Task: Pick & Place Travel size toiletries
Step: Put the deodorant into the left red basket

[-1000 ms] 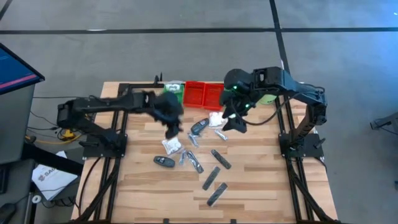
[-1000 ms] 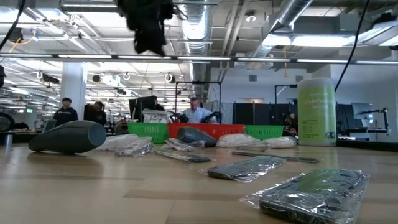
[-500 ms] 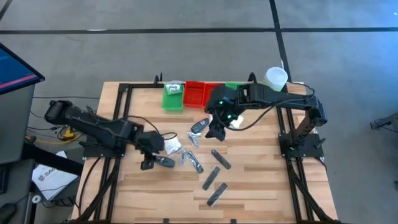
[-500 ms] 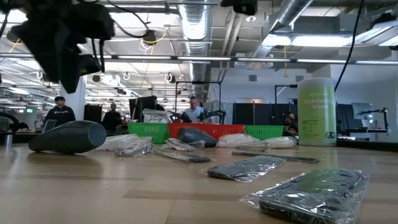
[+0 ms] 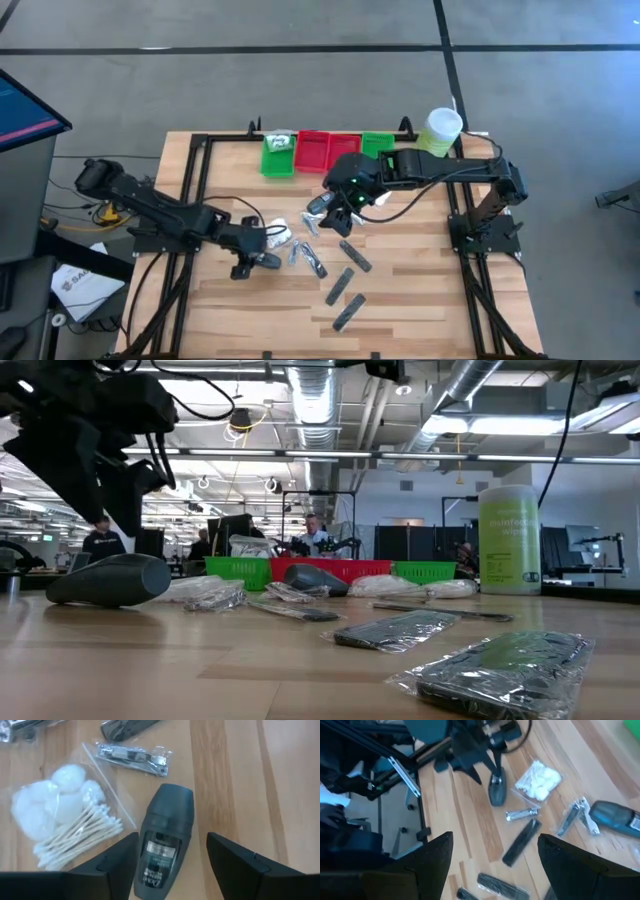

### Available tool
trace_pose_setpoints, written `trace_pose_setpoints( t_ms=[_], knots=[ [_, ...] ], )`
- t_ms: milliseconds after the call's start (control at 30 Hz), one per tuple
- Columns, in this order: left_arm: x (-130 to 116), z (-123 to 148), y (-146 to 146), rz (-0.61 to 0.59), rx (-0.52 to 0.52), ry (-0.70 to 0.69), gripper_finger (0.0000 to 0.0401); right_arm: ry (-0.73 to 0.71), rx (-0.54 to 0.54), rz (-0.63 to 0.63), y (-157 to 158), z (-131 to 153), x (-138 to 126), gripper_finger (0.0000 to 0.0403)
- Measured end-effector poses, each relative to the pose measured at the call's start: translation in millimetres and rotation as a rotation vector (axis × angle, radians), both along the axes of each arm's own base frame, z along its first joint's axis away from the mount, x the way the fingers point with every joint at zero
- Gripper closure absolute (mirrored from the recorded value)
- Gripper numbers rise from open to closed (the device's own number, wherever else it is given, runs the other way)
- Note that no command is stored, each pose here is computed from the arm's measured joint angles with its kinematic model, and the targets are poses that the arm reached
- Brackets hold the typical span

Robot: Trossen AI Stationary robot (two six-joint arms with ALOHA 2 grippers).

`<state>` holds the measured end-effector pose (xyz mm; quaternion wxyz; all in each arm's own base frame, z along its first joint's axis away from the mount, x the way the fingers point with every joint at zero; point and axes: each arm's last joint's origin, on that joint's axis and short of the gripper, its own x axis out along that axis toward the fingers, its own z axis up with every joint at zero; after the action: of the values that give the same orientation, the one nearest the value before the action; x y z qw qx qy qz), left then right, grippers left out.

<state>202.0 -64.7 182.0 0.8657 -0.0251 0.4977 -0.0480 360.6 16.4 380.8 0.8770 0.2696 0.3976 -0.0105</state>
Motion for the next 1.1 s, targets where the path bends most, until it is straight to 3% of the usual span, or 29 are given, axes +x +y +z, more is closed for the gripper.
trace_pose_setpoints(
  t_ms=[233,400,833,1100],
  knots=[
    [11,-27,-3,-0.023,-0.01,0.124,0.0154,0.009,0.013,0.0,3,0,-1,0.0122],
    [22,-41,-10,-0.064,-0.023,0.112,0.0155,0.011,0.023,0.003,6,0,-1,0.0122],
    [32,-58,-14,-0.07,-0.047,0.126,0.016,0.01,0.039,0.017,17,0,-1,0.0122],
    [31,-51,-14,0.019,-0.107,0.109,0.0199,0.003,0.045,0.017,20,1,-1,0.0122]
  ],
)
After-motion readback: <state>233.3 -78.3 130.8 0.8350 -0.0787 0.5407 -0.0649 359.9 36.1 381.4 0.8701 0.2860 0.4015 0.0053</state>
